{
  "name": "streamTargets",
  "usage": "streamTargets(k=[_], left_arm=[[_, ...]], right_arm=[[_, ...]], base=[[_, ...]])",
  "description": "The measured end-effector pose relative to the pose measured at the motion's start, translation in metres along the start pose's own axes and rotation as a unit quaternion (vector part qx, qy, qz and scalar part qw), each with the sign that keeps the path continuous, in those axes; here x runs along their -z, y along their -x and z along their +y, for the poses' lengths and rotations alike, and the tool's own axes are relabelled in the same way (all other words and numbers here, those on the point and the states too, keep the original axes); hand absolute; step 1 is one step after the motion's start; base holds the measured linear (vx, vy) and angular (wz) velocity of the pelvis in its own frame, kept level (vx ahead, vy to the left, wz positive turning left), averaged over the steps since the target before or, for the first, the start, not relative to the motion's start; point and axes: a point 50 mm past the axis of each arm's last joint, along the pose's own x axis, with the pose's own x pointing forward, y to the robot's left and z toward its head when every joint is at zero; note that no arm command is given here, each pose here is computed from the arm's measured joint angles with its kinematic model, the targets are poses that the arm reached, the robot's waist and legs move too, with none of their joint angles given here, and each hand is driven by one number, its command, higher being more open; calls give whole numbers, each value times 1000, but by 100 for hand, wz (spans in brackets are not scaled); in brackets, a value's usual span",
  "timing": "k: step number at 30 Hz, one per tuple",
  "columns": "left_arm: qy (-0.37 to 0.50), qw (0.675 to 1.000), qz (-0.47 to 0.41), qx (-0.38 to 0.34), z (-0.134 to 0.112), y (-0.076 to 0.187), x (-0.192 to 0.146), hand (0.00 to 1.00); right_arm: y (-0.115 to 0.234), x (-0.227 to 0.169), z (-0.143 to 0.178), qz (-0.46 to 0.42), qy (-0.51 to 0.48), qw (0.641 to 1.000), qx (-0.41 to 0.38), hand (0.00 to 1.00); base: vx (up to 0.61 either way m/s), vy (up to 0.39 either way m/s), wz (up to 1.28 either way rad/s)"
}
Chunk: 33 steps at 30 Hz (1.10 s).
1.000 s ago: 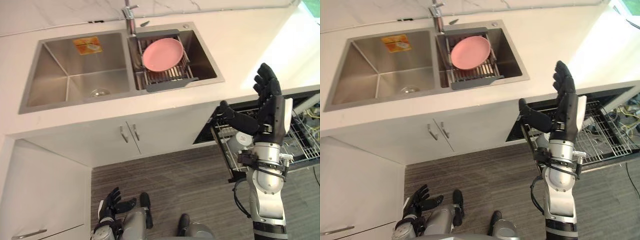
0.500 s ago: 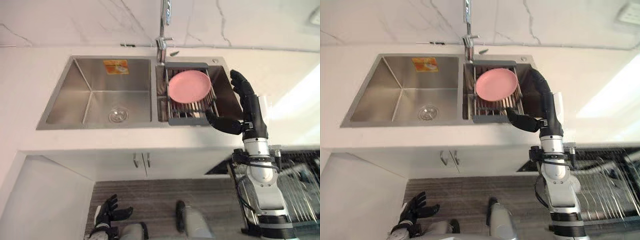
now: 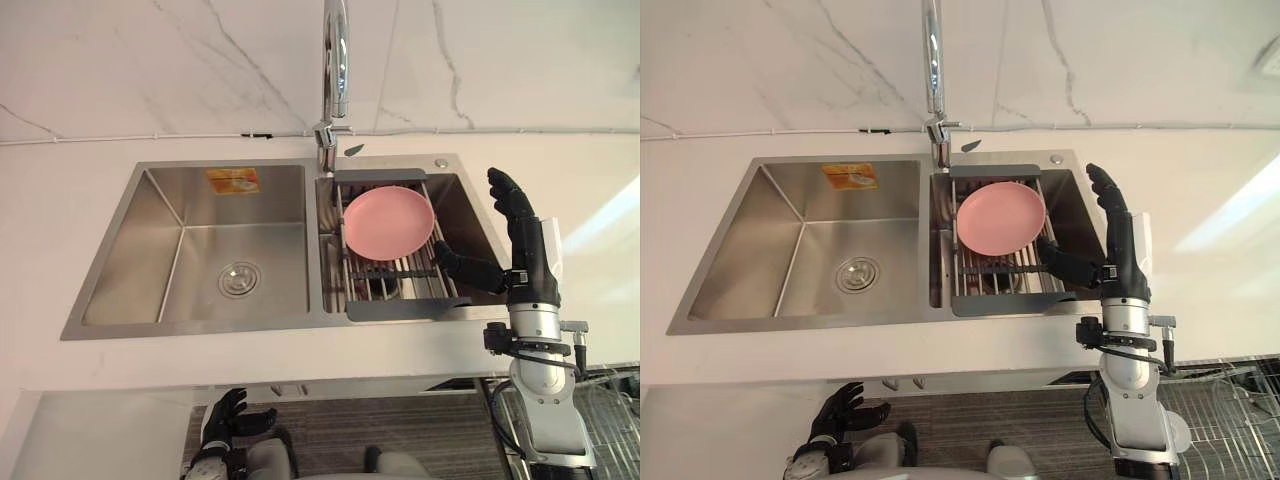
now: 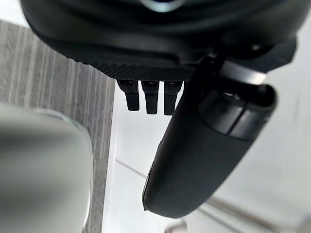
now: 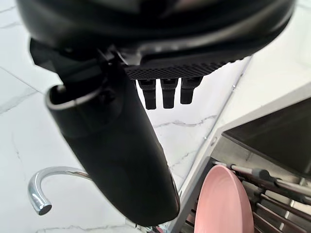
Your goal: Walk over to the sink, pick up the cup, carry it to the dishwasher, place the cup inside the dishwasher, then close the dishwasher door
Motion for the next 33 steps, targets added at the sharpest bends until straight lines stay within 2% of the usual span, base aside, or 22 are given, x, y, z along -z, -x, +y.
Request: streamTargets(k=[5,6,18,24,33], left_arm=[[-12,1000,11,0,1,0,5,90],[-25,999,36,5,0,4,17,90],[-25,999,33,6,0,3,16,90],[-26,999,26,1,4,5,14,90],[-43,998,43,-29,28,12,26,90]], right_arm=[[7,6,-3,16,11,1000,-3,90],[18,23,-5,59,37,998,-10,90],[24,32,4,94,31,995,0,90],[11,28,3,78,65,995,11,90],[-7,38,-14,71,150,986,-16,90]], base=[[35,-19,-7],[0,0,0],[2,1,7],[-6,9,11],[-2,0,0]])
